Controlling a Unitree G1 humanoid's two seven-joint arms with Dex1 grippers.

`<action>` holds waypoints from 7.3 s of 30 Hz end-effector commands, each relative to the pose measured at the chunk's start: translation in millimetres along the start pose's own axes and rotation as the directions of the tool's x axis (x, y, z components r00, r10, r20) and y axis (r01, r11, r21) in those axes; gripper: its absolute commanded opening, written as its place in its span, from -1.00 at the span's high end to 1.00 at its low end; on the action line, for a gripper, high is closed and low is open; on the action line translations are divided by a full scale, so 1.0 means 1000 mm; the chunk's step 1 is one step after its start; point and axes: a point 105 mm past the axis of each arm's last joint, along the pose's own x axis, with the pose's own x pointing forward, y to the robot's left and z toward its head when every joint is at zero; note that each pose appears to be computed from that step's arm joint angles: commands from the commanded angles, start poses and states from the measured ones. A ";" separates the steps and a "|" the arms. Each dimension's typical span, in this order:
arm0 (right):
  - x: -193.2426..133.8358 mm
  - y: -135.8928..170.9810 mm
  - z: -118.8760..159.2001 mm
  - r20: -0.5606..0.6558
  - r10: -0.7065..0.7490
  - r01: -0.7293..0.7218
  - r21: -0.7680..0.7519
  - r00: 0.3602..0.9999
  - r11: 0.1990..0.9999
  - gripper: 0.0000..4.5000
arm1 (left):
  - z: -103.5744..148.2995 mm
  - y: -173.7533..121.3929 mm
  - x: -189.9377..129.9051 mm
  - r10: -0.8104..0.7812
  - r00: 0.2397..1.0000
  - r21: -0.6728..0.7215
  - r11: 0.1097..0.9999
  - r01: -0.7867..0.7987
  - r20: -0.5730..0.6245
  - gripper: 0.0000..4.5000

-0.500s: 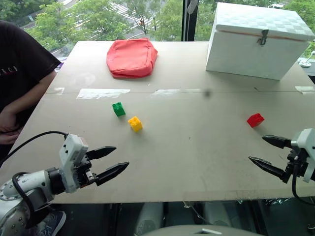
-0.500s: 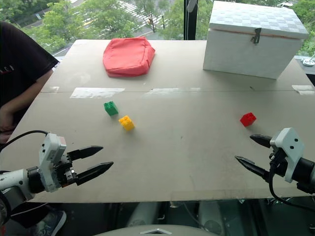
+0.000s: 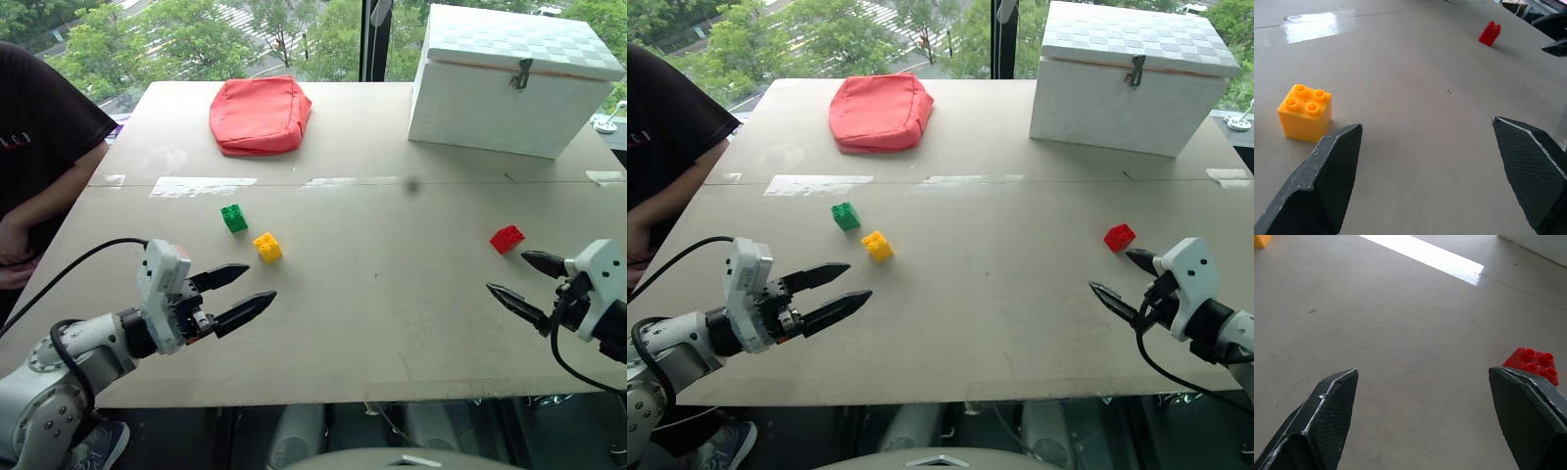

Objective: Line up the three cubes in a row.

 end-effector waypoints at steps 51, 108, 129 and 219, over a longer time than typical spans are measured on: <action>0.133 0.029 0.051 -0.347 0.633 -0.721 -0.371 0.692 0.585 0.40 | 0.027 -0.054 0.024 -0.274 0.962 0.300 0.919 0.258 0.010 -1.00; 0.168 0.037 0.011 -0.436 0.667 -0.792 -0.414 0.605 0.449 -0.99 | 0.016 -0.046 0.012 -0.163 0.986 0.236 0.959 0.155 0.016 -1.00; 0.127 0.001 0.086 -0.096 0.618 -0.590 -0.440 0.780 0.677 -0.99 | 0.009 0.020 0.003 0.086 0.995 0.177 0.980 -0.094 0.052 -1.00; -0.008 0.060 0.050 0.110 0.344 -0.316 -0.213 0.932 0.924 -1.00 | 0.011 0.053 0.186 -0.393 0.827 0.442 0.708 0.551 -0.402 -0.41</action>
